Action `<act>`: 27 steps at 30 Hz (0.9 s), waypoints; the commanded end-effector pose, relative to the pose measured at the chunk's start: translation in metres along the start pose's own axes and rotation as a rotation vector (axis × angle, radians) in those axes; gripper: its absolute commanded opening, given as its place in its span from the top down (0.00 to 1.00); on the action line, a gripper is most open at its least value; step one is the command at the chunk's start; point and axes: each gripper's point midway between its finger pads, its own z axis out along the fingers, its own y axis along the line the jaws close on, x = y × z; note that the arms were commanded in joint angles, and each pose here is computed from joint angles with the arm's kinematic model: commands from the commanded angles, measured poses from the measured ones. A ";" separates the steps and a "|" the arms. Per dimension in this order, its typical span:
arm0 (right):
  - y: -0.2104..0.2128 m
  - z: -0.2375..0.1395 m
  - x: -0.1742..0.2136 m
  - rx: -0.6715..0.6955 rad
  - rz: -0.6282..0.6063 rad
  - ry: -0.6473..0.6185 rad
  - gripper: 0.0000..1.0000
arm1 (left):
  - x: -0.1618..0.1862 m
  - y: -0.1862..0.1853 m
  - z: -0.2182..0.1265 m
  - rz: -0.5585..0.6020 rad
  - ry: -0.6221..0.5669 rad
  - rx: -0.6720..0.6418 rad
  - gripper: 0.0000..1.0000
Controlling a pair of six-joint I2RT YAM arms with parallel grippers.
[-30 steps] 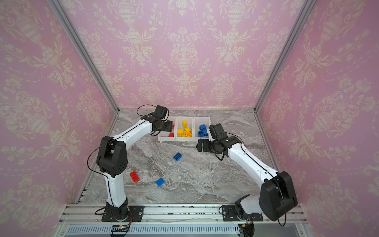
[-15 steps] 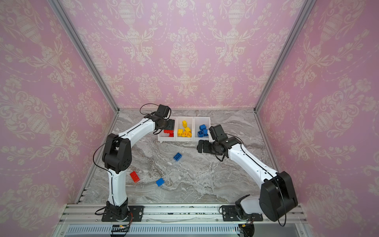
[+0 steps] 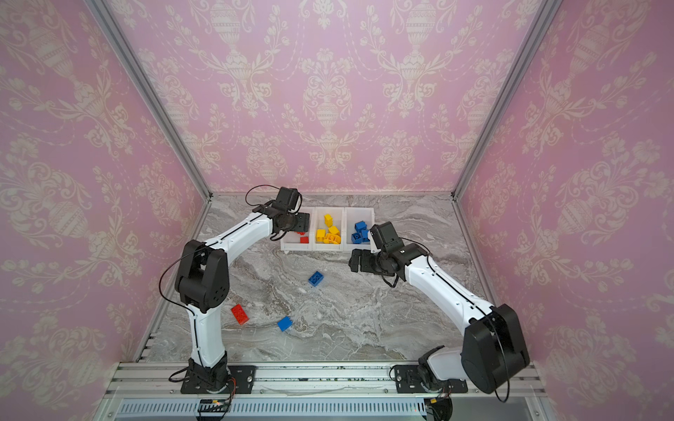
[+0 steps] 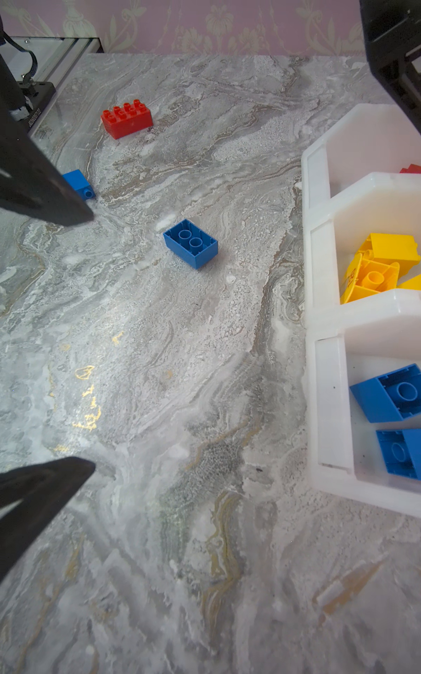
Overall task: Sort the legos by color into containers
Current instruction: 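Lower the right gripper toward the blue brick while the left gripper withdraws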
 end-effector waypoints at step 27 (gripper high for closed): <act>0.094 0.094 0.024 0.229 0.211 0.153 0.01 | 0.079 0.059 -0.133 -0.228 -0.176 0.105 0.09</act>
